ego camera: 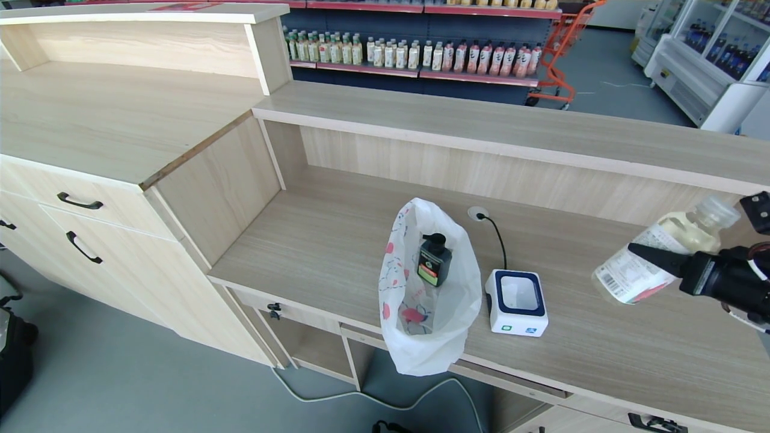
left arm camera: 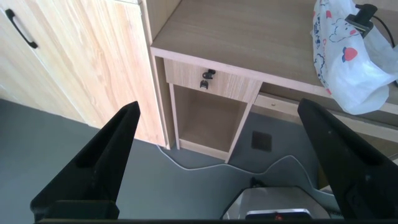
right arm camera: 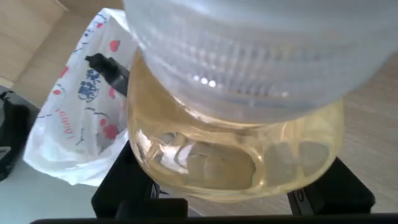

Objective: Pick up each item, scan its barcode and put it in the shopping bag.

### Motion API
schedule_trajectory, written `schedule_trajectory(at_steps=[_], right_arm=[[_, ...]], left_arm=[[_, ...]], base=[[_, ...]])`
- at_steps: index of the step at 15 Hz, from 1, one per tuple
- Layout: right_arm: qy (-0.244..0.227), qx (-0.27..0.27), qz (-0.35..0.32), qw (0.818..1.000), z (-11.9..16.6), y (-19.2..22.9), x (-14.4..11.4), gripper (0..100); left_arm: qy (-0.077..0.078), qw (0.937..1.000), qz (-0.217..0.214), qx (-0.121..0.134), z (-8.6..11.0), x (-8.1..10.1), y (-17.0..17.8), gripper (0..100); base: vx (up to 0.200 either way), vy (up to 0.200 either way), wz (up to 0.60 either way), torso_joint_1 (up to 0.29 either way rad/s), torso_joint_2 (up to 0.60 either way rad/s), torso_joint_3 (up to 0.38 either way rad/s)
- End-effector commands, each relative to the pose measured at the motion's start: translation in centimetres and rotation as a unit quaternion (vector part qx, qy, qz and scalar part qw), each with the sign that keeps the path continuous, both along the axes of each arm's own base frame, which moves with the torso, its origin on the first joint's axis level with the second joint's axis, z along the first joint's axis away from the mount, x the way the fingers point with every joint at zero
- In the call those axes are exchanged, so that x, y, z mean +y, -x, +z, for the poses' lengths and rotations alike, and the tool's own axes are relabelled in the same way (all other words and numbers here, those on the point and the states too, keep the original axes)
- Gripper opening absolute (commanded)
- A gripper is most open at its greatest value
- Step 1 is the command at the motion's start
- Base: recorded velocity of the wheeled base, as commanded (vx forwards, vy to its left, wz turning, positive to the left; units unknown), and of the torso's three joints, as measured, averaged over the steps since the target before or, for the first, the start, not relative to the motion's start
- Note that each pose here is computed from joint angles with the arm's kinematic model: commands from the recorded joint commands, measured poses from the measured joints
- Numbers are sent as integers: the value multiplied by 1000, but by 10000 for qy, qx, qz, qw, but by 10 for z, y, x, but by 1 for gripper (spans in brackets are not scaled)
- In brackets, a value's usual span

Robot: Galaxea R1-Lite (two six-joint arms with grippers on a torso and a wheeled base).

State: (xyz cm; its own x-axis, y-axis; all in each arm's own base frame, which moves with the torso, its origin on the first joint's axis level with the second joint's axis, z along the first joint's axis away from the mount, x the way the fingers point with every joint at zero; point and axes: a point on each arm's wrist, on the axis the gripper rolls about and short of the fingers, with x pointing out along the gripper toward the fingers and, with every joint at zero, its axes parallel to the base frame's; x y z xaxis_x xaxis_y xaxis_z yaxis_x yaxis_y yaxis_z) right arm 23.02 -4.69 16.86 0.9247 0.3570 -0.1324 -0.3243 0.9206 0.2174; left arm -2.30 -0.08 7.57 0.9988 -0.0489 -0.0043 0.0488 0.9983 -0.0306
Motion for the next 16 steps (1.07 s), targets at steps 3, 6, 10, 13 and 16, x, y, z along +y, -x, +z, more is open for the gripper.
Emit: schedule_trajectory(at_steps=[3,6,10,13,16], right_arm=[[-613,-534,2090,9745,57,57,52,0],[-1137,-549,2984,9461,82,74,75,0],[-1471,-613,3896,9071,111,97,91,0],[-1553,-671,4303,8867,122,110,97,0],[-1625,-601,4496,8763,123,118,98,0]], left_arm=[[1,10000,-1,-6,0,0,0,100],[1,10000,-1,-6,0,0,0,100],[1,10000,-1,-6,0,0,0,100],[1,10000,-1,-6,0,0,0,100],[1,10000,-1,-6,0,0,0,100]], base=[[0,0,0,0,0,0],[0,0,0,0,0,0],[0,0,0,0,0,0],[0,0,0,0,0,0],[0,0,0,0,0,0]])
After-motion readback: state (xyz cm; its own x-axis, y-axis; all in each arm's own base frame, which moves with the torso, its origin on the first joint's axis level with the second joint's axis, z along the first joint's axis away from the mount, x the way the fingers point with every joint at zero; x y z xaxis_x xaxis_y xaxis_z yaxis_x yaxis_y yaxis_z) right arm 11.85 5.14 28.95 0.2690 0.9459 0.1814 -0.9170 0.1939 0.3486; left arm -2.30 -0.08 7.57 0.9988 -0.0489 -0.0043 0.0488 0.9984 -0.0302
